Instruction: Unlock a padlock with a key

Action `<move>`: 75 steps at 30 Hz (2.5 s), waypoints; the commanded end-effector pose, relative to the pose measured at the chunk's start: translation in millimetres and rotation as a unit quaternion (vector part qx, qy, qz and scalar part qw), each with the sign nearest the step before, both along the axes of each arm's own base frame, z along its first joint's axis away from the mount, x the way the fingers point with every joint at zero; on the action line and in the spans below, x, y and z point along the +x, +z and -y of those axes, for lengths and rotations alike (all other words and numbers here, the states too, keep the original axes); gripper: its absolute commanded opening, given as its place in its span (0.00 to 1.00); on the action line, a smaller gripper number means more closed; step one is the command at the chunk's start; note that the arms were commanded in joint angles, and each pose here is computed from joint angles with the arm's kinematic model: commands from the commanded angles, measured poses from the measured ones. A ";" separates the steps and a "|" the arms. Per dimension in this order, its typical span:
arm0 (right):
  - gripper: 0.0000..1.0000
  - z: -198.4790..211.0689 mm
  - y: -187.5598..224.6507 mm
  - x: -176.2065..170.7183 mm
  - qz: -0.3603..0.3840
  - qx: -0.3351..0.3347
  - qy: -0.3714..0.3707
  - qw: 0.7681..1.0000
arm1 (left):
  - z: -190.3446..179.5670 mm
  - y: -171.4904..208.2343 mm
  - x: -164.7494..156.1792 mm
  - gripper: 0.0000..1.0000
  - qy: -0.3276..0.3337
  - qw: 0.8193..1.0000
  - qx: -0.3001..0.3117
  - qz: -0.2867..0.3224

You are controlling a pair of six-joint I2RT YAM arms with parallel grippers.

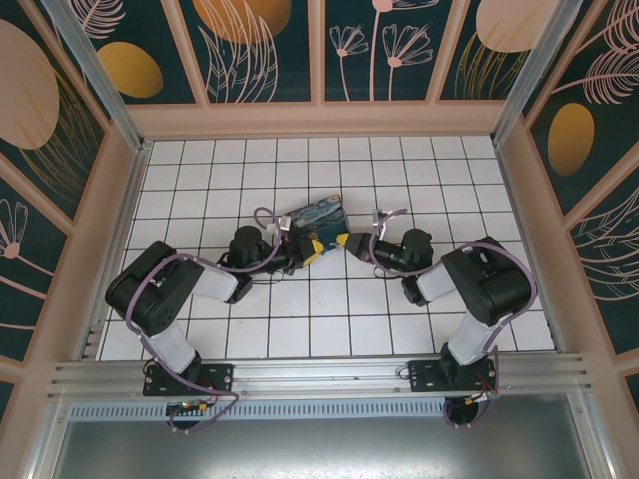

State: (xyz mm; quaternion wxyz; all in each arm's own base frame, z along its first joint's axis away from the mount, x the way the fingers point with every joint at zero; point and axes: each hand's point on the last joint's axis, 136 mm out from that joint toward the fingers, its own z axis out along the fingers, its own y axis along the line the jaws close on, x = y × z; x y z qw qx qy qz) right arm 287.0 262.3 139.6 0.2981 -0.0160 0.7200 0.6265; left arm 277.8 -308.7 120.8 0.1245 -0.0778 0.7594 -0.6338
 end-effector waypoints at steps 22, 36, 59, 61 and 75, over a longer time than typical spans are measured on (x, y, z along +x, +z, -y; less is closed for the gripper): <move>0.00 7.8 -2.1 -7.0 -0.136 0.082 -0.232 0.960 | -5.6 23.9 7.5 0.00 0.048 0.998 -0.045 -0.002; 0.00 -1.3 -7.0 -7.6 -0.141 0.079 -0.222 0.962 | -4.9 27.7 10.0 0.00 0.051 0.997 -0.054 0.000; 0.00 -20.5 2.4 -4.8 -0.130 0.082 -0.201 0.967 | -6.2 20.6 9.1 0.00 0.053 0.998 -0.046 -0.003; 0.00 -21.5 2.7 -5.1 -0.130 0.081 -0.200 0.968 | -6.3 19.9 9.2 0.00 0.053 0.998 -0.045 -0.003; 0.00 -23.7 5.5 -6.3 -0.126 0.079 -0.199 0.969 | -7.6 16.5 10.2 0.00 0.057 0.998 -0.042 -0.005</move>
